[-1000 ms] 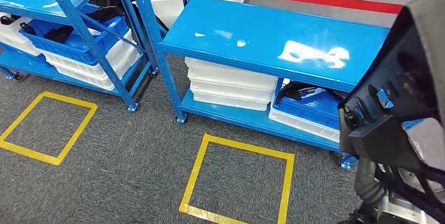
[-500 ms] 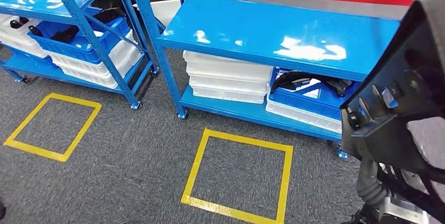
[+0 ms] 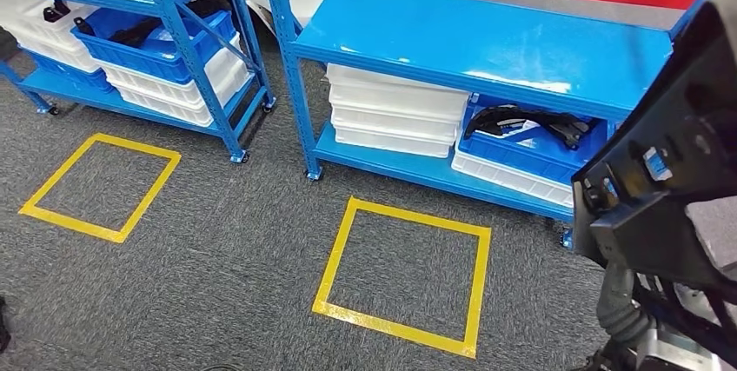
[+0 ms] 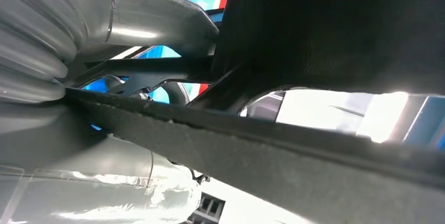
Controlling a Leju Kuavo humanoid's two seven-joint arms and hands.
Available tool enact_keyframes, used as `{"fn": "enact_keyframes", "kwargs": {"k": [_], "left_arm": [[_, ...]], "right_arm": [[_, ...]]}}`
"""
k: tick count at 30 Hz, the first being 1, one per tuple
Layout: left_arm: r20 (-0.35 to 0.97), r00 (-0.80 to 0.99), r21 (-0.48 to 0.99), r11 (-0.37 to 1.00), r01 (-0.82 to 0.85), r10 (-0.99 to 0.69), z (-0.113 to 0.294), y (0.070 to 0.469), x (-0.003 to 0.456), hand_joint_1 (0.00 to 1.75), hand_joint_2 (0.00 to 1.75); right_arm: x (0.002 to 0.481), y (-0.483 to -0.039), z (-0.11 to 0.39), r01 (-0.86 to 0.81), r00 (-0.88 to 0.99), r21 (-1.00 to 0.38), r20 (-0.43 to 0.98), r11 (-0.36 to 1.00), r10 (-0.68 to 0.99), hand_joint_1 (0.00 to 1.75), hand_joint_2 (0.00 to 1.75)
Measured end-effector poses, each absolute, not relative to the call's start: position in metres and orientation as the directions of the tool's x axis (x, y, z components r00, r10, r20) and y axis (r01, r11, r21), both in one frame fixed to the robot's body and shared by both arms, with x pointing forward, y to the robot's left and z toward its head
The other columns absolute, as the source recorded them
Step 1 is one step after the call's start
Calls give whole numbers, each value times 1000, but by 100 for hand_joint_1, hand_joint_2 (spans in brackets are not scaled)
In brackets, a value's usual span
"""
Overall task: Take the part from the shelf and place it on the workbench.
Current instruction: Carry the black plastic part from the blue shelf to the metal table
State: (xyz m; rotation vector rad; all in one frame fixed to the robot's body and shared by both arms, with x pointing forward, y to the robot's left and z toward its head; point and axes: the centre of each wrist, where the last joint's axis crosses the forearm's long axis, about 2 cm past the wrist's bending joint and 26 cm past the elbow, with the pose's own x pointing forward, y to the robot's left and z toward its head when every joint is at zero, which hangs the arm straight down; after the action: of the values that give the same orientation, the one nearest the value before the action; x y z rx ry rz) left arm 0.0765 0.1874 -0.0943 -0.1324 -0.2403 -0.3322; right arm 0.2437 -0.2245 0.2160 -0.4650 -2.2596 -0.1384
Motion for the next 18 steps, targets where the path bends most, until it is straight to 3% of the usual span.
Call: {"fn": "enact_keyframes", "kwargs": {"k": [6, 8, 10, 12, 18], "left_arm": [[271, 913, -88, 937, 338, -304, -94, 187, 76, 0, 0], [285, 909, -87, 937, 340, -303, -94, 186, 76, 0, 87], [296, 905, -79, 936, 342, -306, -94, 186, 76, 0, 87], [305, 901, -67, 937, 343, -308, -94, 186, 76, 0, 0], [312, 898, -49, 939, 340, -309, -94, 187, 75, 0, 0]], "right_arm": [[245, -226, 216, 383, -605, -54, 739, 922, 295, 175, 175], [246, -227, 217, 390, -608, -56, 734, 919, 303, 175, 175], [245, -227, 217, 395, -607, -58, 733, 917, 308, 175, 175], [245, -227, 216, 397, -605, -61, 733, 916, 311, 175, 175], [245, -226, 216, 399, -603, -62, 734, 915, 313, 175, 175]]}}
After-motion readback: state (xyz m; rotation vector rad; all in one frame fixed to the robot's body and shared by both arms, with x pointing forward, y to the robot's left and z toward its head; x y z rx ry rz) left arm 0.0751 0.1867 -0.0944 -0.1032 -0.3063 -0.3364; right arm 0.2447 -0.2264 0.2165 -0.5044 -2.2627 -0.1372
